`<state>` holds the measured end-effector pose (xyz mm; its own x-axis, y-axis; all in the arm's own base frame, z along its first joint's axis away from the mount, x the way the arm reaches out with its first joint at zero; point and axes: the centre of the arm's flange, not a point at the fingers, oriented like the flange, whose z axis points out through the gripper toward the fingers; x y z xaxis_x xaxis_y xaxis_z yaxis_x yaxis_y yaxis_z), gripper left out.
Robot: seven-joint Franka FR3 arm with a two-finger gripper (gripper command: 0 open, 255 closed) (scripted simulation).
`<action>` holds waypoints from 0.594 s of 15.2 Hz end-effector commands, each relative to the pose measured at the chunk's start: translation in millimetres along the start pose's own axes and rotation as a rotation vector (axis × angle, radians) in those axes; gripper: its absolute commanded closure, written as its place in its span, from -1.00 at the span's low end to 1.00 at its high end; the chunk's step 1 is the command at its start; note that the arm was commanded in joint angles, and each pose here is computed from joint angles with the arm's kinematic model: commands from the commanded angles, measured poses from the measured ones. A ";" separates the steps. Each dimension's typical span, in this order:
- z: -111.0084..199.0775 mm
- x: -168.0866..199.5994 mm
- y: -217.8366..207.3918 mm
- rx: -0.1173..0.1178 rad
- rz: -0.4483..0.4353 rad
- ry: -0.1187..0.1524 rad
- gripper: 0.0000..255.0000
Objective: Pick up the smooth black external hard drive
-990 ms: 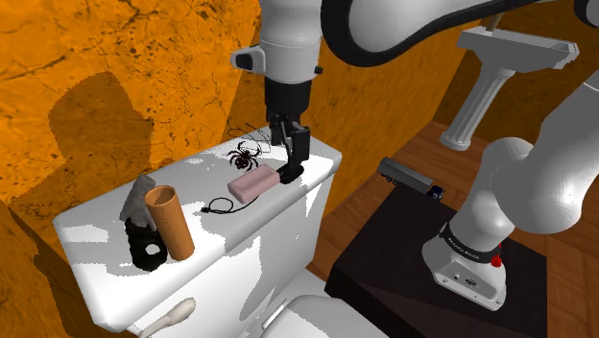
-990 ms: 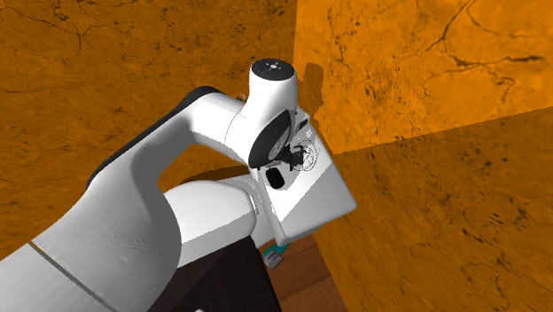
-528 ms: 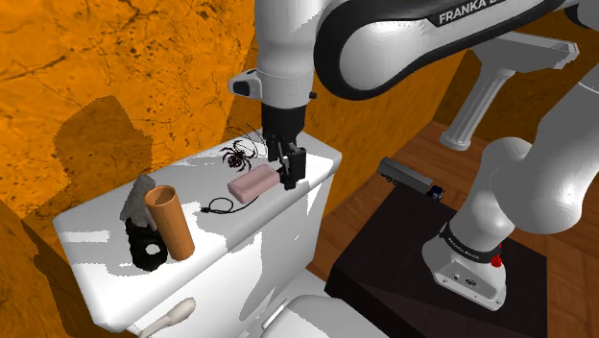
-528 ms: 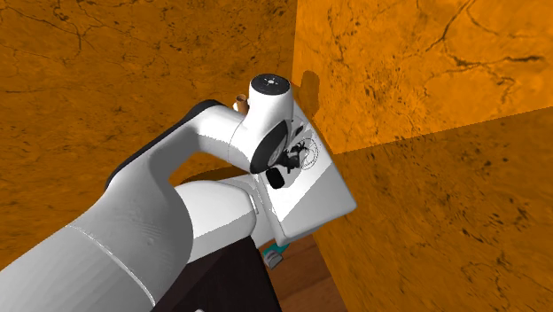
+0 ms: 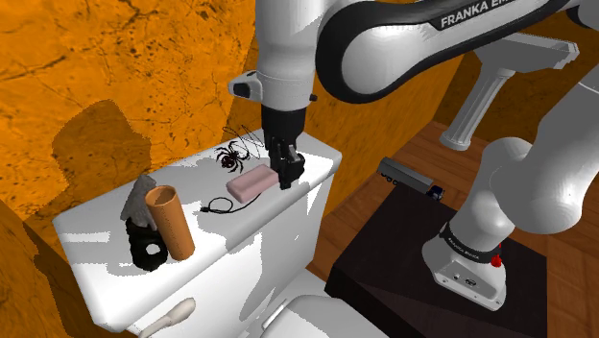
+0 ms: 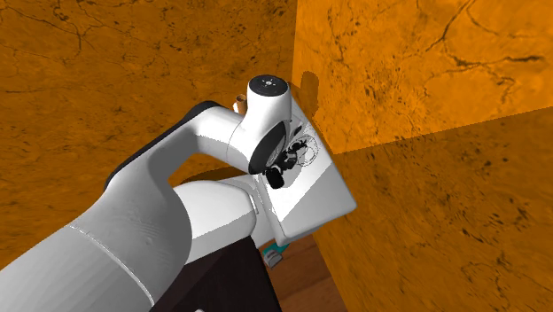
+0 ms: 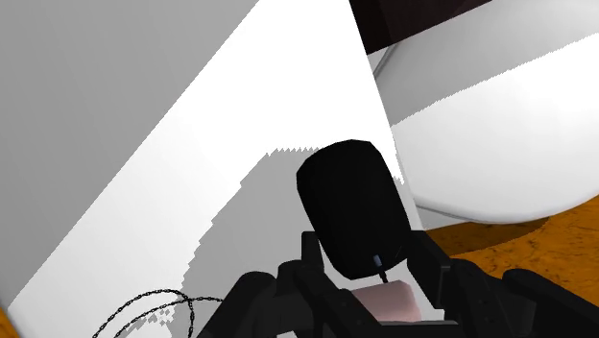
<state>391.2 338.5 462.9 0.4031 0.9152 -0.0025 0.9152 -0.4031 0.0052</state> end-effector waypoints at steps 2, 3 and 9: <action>3.7 -1.5 2.6 0.004 0.003 -0.007 1.00; 4.0 -1.7 3.8 0.004 0.003 -0.007 1.00; -21.2 -1.0 2.4 0.004 0.003 -0.007 1.00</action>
<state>392.0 336.6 479.3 0.4054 0.9141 -0.0089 0.9141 -0.4054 0.0013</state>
